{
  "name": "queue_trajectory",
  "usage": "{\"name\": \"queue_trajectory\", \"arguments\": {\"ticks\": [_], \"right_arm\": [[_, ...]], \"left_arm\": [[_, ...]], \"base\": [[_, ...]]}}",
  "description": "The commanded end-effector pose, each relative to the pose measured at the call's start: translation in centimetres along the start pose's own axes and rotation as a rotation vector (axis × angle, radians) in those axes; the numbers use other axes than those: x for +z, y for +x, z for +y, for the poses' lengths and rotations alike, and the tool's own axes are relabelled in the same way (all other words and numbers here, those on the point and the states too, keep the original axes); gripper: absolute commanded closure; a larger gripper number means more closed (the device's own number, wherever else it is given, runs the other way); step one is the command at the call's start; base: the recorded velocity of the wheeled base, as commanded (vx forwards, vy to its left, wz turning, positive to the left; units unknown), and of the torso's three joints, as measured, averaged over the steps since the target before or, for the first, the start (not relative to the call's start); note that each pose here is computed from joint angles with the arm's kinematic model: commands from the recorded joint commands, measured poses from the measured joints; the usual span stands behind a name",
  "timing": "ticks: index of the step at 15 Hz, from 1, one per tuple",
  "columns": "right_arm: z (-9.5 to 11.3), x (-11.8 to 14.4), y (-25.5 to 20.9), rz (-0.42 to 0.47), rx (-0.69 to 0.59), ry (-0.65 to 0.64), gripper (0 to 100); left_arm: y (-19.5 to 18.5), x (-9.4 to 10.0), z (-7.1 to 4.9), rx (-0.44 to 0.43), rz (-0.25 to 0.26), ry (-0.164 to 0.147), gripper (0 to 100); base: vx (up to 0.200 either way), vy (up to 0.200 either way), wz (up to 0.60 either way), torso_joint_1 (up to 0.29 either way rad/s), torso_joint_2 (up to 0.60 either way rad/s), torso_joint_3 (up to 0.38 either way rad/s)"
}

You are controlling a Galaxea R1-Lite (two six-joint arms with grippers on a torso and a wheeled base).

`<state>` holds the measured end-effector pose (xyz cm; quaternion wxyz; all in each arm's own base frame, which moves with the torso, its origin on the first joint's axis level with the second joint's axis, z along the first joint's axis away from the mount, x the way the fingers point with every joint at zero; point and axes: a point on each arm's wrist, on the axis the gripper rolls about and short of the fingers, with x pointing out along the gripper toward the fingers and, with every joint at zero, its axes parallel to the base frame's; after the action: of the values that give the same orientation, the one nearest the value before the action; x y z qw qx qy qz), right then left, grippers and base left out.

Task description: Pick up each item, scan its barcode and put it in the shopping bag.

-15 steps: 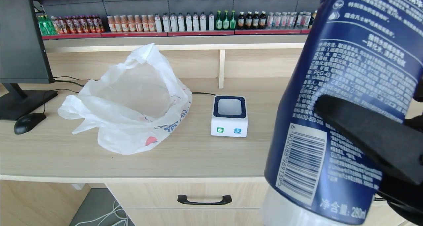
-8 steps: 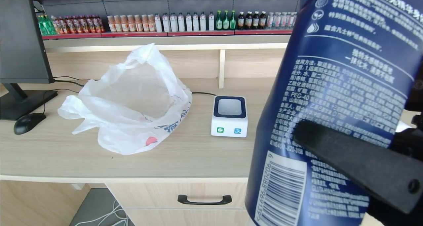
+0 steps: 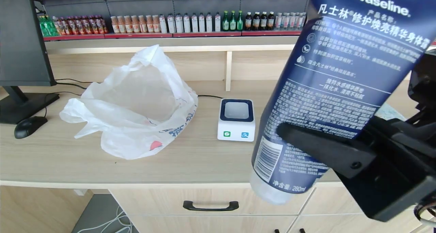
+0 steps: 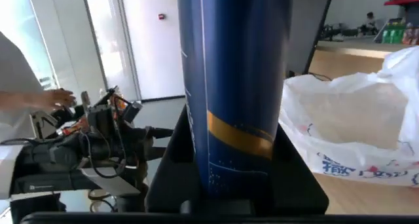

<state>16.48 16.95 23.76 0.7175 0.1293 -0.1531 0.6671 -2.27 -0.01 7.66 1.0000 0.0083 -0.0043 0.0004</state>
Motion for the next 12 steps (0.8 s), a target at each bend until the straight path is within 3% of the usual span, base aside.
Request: {"name": "queue_trajectory", "arguments": {"ticks": [1,3,6,7,9,12], "right_arm": [[-3.6,-1.3,-0.2,0.037,-0.092,-0.105,100],[-5.6,-1.6,-0.8,0.054,-0.165,-0.215,100],[-10.8,-0.3,-1.6,0.049,-0.282,-0.517,100],[-11.5,0.1,-1.4,0.040,-0.286,-0.577,100],[-14.4,0.2,-0.8,0.094,-0.331,-0.756,100],[-16.5,0.1,-0.9,0.135,-0.389,-0.936,100]], "left_arm": [[0.0,0.0,0.0,0.001,-0.001,0.000,0],[0.0,0.0,0.0,-0.001,-0.001,0.000,0],[0.0,0.0,0.0,0.001,-0.001,0.000,0],[0.0,0.0,0.0,-0.001,-0.001,0.000,0],[0.0,0.0,0.0,0.001,-0.001,0.000,0],[0.0,0.0,0.0,0.001,-0.001,0.000,0]], "base": [[0.000,0.000,0.00,0.000,0.00,0.000],[0.000,0.000,0.00,0.000,0.00,0.000],[0.000,0.000,0.00,0.000,0.00,0.000],[0.000,0.000,0.00,0.000,0.00,0.000],[0.000,0.000,0.00,0.000,0.00,0.000],[0.000,0.000,0.00,0.000,0.00,0.000]]}}
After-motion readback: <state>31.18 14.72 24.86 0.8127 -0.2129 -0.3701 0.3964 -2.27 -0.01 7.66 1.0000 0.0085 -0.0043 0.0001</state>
